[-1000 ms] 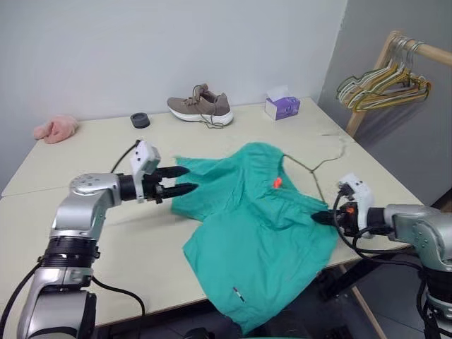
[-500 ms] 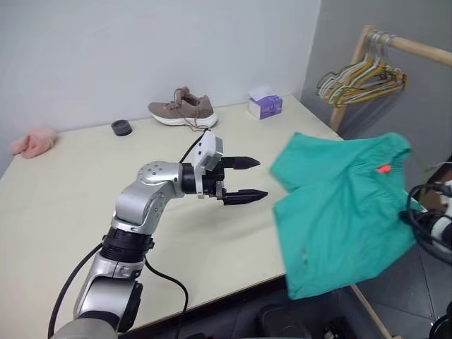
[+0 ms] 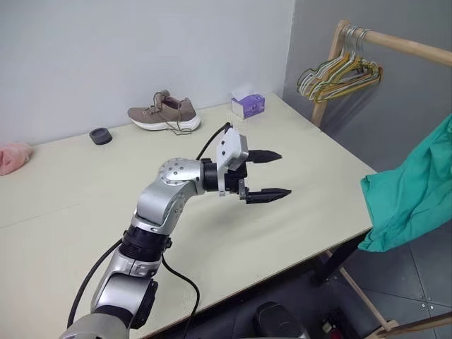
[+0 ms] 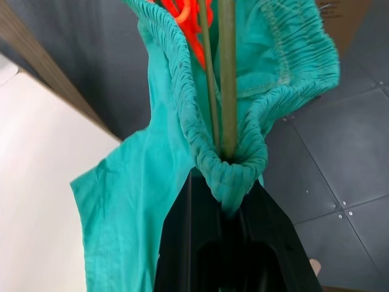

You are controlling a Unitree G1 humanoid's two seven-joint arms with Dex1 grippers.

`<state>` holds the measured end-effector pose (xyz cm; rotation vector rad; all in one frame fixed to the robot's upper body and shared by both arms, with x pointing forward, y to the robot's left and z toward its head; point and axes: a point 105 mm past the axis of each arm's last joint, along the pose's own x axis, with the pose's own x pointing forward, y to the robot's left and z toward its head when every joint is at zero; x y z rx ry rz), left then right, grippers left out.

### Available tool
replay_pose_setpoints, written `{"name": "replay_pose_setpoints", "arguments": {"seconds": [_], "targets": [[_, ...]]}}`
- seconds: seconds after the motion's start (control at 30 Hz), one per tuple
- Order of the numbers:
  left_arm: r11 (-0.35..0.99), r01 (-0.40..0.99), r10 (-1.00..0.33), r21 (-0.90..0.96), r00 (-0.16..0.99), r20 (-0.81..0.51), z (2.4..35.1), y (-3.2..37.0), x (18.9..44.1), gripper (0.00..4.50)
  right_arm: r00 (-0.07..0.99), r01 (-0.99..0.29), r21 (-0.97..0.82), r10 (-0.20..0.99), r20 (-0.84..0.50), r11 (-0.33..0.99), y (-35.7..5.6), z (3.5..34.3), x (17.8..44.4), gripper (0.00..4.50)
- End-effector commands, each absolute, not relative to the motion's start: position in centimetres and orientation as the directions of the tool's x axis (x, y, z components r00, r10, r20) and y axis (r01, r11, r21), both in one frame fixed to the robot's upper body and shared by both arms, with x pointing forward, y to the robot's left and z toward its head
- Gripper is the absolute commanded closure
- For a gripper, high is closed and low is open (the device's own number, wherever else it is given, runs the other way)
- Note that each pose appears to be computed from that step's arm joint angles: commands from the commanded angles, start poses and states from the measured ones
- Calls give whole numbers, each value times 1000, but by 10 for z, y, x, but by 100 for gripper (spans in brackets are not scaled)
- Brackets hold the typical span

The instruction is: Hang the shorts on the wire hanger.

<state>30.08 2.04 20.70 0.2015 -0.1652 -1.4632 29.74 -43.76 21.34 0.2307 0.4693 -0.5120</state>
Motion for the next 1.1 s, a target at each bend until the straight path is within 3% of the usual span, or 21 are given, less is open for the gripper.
{"name": "replay_pose_setpoints", "arguments": {"seconds": [0.03,0.23,0.53,0.77,0.93,1.1], "targets": [[77,950,-997,302,75,16,224,17,294,3,777,547,69,-476,-411,834,-454,240,299,450],[57,952,-998,299,49,35,231,11,288,3,756,572,101,-476,-449,814,-463,241,304,450],[-84,972,-995,219,-93,32,240,11,269,3,734,583,146,-441,-517,799,-465,224,303,450],[-115,973,-993,202,-120,10,237,13,266,3,777,546,177,-417,-472,819,-460,230,309,450],[-113,972,-993,204,-116,4,236,13,266,0,807,527,200,-412,-423,826,-455,239,307,302],[-109,972,-994,207,-109,-10,233,15,265,0,809,563,212,-480,-339,799,-454,255,298,131]]}}
